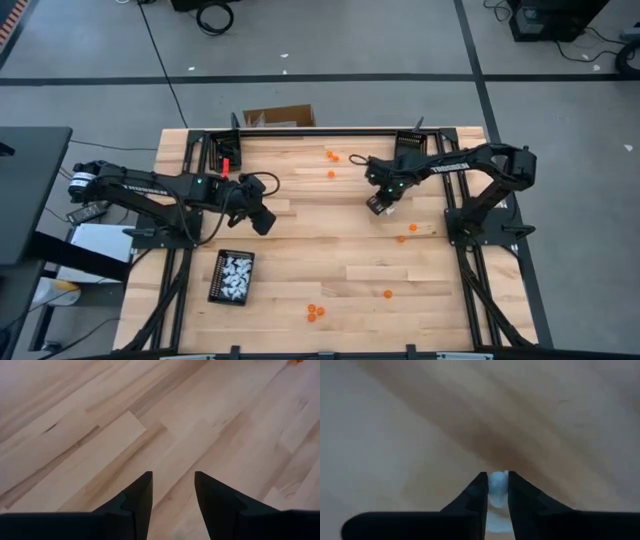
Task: Sort Halloween decoration
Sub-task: Put the white ghost toy into the bottom black basket
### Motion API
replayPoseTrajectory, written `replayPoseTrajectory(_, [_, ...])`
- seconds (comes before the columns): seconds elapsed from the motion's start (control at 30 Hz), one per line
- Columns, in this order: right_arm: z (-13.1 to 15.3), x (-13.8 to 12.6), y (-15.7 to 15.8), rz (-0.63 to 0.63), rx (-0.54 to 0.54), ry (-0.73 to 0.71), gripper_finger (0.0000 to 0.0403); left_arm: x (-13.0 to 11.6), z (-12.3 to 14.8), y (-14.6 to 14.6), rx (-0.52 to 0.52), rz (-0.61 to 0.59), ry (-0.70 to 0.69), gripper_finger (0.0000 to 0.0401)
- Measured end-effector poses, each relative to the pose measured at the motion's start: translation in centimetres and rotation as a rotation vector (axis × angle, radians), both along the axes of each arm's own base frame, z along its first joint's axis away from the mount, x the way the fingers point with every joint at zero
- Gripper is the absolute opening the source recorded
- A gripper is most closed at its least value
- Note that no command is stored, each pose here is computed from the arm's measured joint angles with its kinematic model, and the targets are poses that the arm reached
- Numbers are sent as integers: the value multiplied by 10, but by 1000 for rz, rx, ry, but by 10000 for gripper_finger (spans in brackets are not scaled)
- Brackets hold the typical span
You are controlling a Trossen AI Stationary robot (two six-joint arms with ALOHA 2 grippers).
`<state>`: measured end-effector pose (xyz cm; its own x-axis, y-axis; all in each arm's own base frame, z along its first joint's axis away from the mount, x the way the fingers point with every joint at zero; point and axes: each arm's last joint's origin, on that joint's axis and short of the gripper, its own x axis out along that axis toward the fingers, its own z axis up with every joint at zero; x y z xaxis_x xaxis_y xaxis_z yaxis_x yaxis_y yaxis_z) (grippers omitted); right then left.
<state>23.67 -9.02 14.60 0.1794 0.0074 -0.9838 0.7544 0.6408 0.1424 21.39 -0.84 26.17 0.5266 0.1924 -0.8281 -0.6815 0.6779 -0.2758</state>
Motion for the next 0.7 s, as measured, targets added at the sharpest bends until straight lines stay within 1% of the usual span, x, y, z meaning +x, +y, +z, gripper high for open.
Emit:
replayPoseTrajectory(0.1, [13, 21, 12, -9, 21, -91, 69, 0, 0, 0, 8, -22, 6, 155])
replayPoseTrajectory(0.17, [27, 42, 22, -15, 18, -238, 68, 0, 0, 0, 5, -34, 9, 155])
replayPoseTrajectory(0.27, [41, 66, 43, -32, 25, -432, 63, -2, 0, -1, 3, -49, 17, 155])
replayPoseTrajectory(0.33, [53, 80, 57, -55, 21, -583, 61, -5, 1, -1, 2, -54, 31, 155])
replayPoseTrajectory(0.4, [62, 89, 69, -81, 12, -698, 61, -8, 3, -1, 3, -57, 32, 155])
replayPoseTrajectory(0.5, [68, 95, 81, -121, -4, -790, 61, -16, 6, -2, 4, -65, 48, 155])
replayPoseTrajectory(0.6, [68, 100, 92, -147, -13, -834, 61, -25, 10, -3, 8, -79, 50, 155])
replayPoseTrajectory(0.67, [64, 108, 100, -141, 8, -860, 61, -30, 14, -2, 12, -88, 31, 155])
replayPoseTrajectory(0.7, [63, 116, 105, -135, 19, -870, 61, -32, 16, -2, 15, -92, 25, 155])
